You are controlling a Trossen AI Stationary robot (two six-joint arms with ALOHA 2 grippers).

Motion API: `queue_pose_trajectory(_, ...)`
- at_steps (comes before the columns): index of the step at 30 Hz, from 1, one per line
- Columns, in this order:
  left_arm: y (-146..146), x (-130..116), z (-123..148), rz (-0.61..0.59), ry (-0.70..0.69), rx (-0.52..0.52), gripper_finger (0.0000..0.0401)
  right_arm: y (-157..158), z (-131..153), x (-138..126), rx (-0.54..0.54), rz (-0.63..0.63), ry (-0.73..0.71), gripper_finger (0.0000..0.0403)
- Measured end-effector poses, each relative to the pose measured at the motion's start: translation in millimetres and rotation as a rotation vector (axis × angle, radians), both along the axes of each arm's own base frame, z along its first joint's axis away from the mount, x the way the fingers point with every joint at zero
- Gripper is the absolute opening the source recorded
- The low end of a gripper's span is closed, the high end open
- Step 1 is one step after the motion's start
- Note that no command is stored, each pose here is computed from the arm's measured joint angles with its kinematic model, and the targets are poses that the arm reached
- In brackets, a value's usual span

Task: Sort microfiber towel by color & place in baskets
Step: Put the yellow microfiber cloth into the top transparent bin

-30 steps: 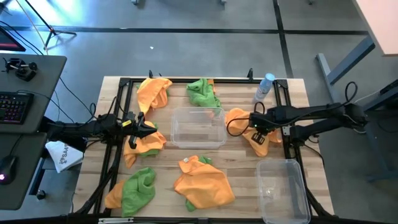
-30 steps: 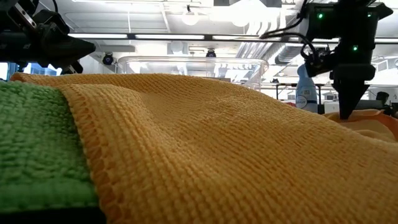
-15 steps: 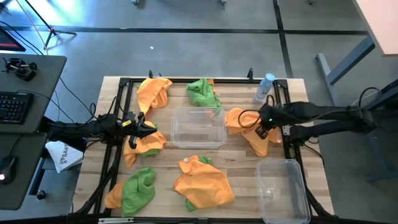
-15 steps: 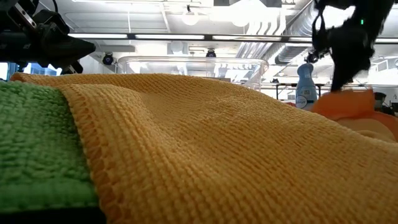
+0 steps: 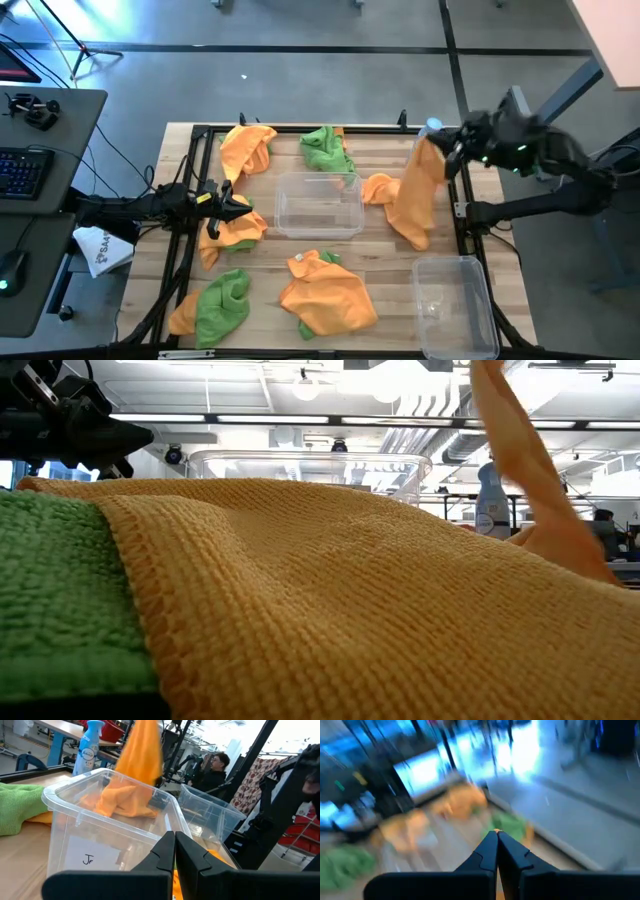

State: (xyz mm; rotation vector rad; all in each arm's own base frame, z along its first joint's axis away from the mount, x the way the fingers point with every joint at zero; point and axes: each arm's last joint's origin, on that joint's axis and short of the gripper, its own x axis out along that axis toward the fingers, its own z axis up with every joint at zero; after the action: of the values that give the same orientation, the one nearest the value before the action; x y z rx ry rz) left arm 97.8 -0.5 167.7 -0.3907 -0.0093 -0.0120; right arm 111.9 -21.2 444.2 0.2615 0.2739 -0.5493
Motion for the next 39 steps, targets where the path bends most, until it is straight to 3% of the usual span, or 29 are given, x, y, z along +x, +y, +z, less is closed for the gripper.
queue_pose_trajectory(4, 0.0, 0.0, 0.1, 0.000, -0.001, 0.000, 0.0000, -0.7, 37.4, 7.9, -0.112, 0.028, -0.122, 0.0000)
queue_pose_trajectory(8, 0.0, 0.0, 0.0, 0.000, 0.000, 0.000, 0.0000, -2.2, 60.4, 33.3, -0.188, 0.067, -0.141, 0.0000)
queue_pose_trajectory(15, 0.0, 0.0, 0.1, 0.000, 0.000, 0.000, 0.0000, -1.0, 94.9, 90.1, -0.237, 0.186, -0.207, 0.0000)
queue_pose_trajectory(25, 0.0, 0.0, 0.1, 0.000, 0.000, 0.000, 0.0000, 16.2, 139.8, 144.1, -0.317, 0.263, -0.344, 0.0000)
queue_pose_trajectory(31, 0.0, 0.0, 0.1, 0.000, 0.000, 0.000, 0.0000, 26.1, 126.4, 181.4, -0.307, 0.224, -0.270, 0.0000)
queue_pose_trajectory(39, 0.0, 0.0, 0.1, 0.000, -0.001, 0.000, 0.0000, 41.0, 63.5, 222.5, -0.175, 0.070, 0.039, 0.0000)
